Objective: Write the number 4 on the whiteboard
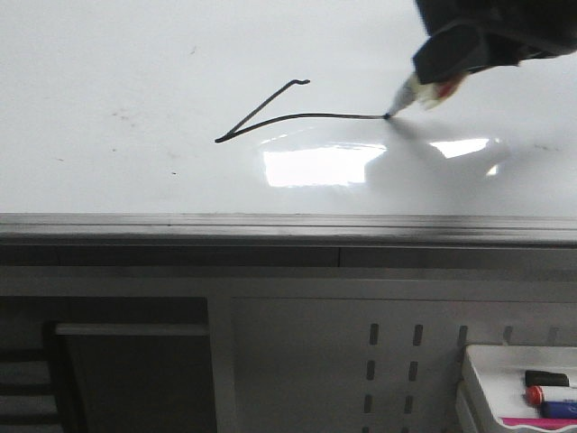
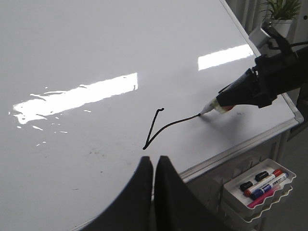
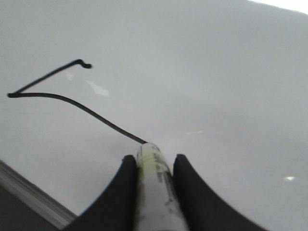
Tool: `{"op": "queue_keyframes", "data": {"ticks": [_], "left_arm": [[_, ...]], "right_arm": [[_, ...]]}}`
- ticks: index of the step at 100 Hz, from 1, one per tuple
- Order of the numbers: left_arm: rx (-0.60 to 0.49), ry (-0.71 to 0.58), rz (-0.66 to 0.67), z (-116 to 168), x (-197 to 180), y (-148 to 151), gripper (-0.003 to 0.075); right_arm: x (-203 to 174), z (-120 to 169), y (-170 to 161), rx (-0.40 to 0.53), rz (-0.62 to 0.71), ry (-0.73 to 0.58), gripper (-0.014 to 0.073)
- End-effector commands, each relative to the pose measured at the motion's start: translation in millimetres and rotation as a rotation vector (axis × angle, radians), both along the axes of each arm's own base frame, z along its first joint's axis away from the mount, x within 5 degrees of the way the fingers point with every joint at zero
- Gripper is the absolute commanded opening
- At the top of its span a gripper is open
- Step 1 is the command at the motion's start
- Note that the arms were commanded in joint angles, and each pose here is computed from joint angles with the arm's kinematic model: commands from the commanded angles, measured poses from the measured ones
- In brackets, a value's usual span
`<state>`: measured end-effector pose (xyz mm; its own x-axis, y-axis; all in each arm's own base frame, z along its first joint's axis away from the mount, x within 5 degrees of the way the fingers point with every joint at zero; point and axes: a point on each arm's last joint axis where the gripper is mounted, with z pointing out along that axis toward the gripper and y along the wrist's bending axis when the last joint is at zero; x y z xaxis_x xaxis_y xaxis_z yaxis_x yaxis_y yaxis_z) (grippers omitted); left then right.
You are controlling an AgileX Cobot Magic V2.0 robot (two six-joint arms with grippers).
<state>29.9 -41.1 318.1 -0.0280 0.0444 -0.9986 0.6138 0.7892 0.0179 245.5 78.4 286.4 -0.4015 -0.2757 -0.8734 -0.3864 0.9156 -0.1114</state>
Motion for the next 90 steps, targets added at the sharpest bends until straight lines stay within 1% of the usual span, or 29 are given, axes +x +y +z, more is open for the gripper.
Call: {"op": "queue_keyframes", "data": {"ticks": [1,15,25,36,48,55,65,90], "left_arm": [[-0.074,-0.038,0.032,13.1,1.4,2.2,-0.002],[-0.074,-0.038,0.032,13.1,1.4,2.2,-0.002],[-0.074,-0.038,0.032,13.1,1.4,2.2,-0.002],[-0.074,-0.038,0.032,13.1,1.4,2.2,-0.002],[-0.075,-0.04,0.034,13.2,1.5,2.4,-0.002],[-0.075,-0.04,0.034,13.2,1.5,2.4,-0.002],[-0.075,-0.04,0.034,13.2,1.5,2.4,-0.002],[-0.084,-0.036,0.03,13.5,1.3,2.1,-0.002]], "right_arm": [[-2.1,10.3,-17.4,-0.007,-0.056,-0.048,-0.0061],[-4.3,11.0,-19.3,-0.013,-0.056,-0.042,-0.0061],[-7.6,17.4,-13.0,-0.006,-0.029,-0.066,-0.0061],[-18.2,33.7,3.9,0.017,0.045,-0.138,-0.0061],[-25.4,51.5,25.4,0.059,0.121,-0.257,-0.0062],[-25.8,56.9,35.9,0.071,0.152,-0.314,-0.0062],[-20.6,56.7,41.0,0.082,0.148,-0.361,-0.0062],[-0.5,43.4,39.7,0.067,0.097,-0.366,-0.0062]]}}
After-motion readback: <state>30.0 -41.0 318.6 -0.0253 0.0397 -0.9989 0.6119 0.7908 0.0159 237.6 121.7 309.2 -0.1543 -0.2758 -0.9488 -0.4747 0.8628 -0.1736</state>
